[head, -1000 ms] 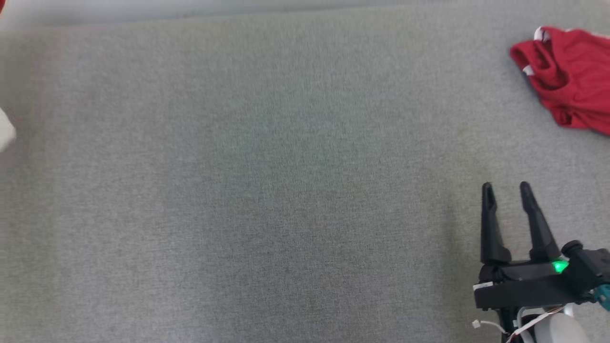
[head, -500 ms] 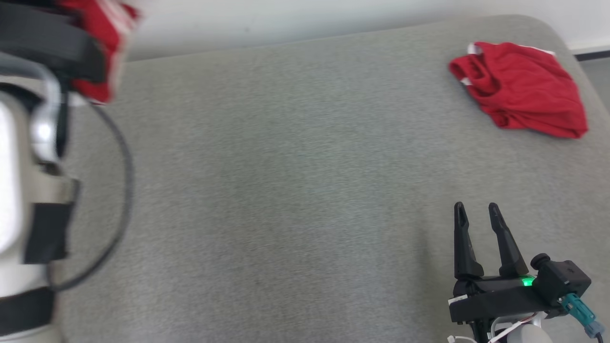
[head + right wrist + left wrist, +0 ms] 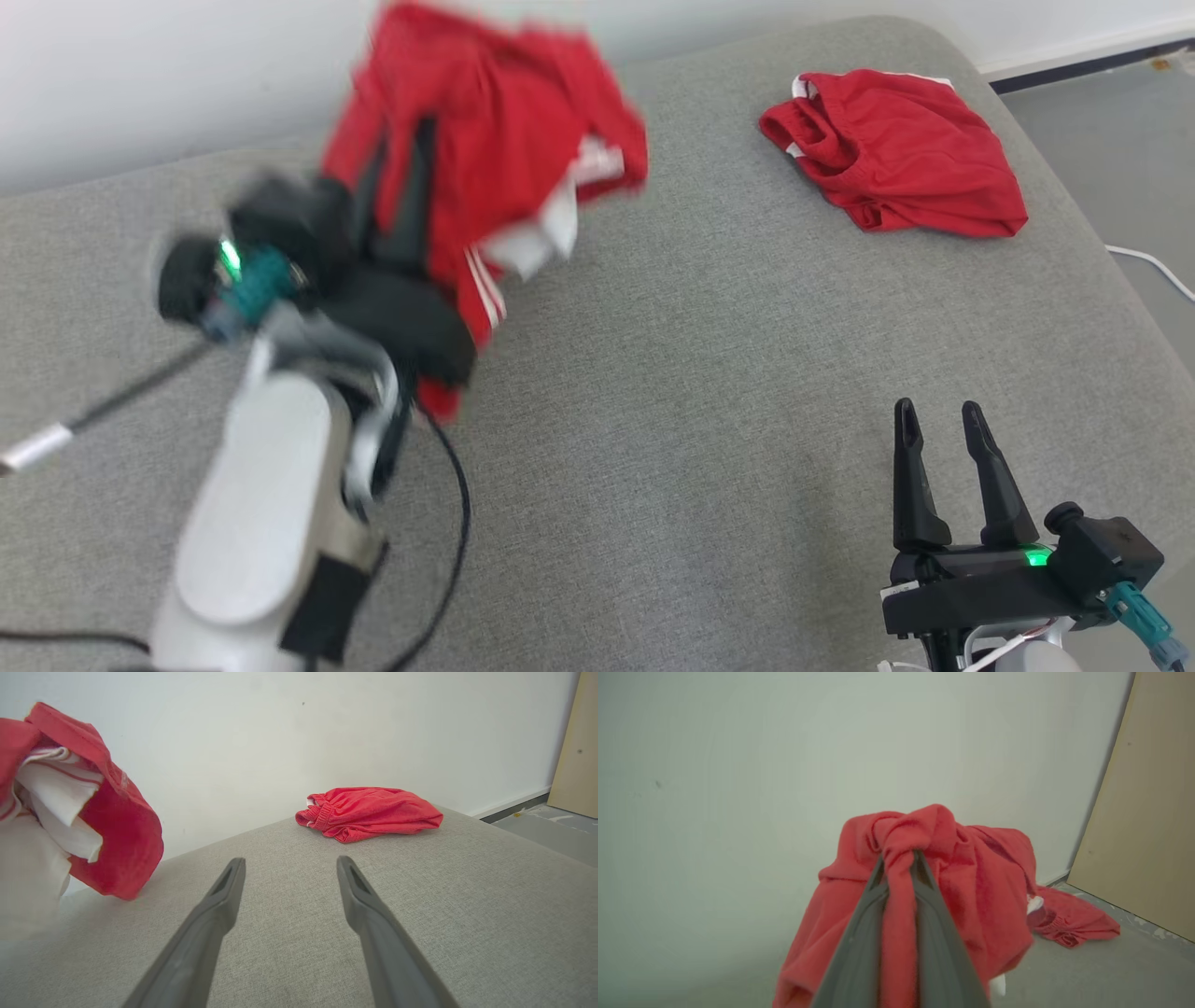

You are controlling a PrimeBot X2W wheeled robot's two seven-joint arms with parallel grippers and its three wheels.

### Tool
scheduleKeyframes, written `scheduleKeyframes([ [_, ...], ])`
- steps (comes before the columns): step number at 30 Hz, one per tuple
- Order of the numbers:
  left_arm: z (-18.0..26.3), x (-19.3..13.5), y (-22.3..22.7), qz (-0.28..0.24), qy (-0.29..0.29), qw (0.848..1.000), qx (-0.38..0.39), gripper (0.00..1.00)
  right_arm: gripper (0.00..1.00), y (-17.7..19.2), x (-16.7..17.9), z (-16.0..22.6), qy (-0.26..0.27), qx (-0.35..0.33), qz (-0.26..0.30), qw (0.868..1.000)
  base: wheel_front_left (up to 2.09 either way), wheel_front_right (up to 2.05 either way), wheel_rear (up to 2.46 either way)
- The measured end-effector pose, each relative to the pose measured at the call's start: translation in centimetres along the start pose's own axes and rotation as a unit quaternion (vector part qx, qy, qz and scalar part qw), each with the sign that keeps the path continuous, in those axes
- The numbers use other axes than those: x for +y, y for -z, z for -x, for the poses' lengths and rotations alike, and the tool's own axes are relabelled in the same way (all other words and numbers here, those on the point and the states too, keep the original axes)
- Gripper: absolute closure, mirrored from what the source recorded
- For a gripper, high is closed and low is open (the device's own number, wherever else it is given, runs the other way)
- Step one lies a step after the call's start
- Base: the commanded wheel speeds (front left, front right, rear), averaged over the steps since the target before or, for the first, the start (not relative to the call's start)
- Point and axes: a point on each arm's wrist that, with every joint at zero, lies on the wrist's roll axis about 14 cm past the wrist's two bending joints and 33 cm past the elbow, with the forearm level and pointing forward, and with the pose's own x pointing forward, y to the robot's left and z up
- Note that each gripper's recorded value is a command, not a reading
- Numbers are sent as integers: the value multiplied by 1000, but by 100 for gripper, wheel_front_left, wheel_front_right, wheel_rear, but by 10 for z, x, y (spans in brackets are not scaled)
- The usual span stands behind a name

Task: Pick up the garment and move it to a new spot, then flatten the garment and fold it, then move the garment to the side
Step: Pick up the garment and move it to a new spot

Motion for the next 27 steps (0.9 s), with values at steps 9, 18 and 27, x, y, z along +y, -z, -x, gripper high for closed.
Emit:
scheduleKeyframes([
  [9, 62, -24, 127, 53, 8, 986, 156, 100, 0, 8, 13, -6, -15, 9, -3, 1000, 0, 0, 0],
  [18, 78, -35, 119, 45, 18, 991, 123, 0, 0, 5, 28, -12, -43, 3, -3, 999, 0, 0, 0],
  [27, 121, 46, 51, -11, -110, 993, 31, 0, 0, -8, 54, -14, -93, -19, 0, 995, 0, 0, 0],
])
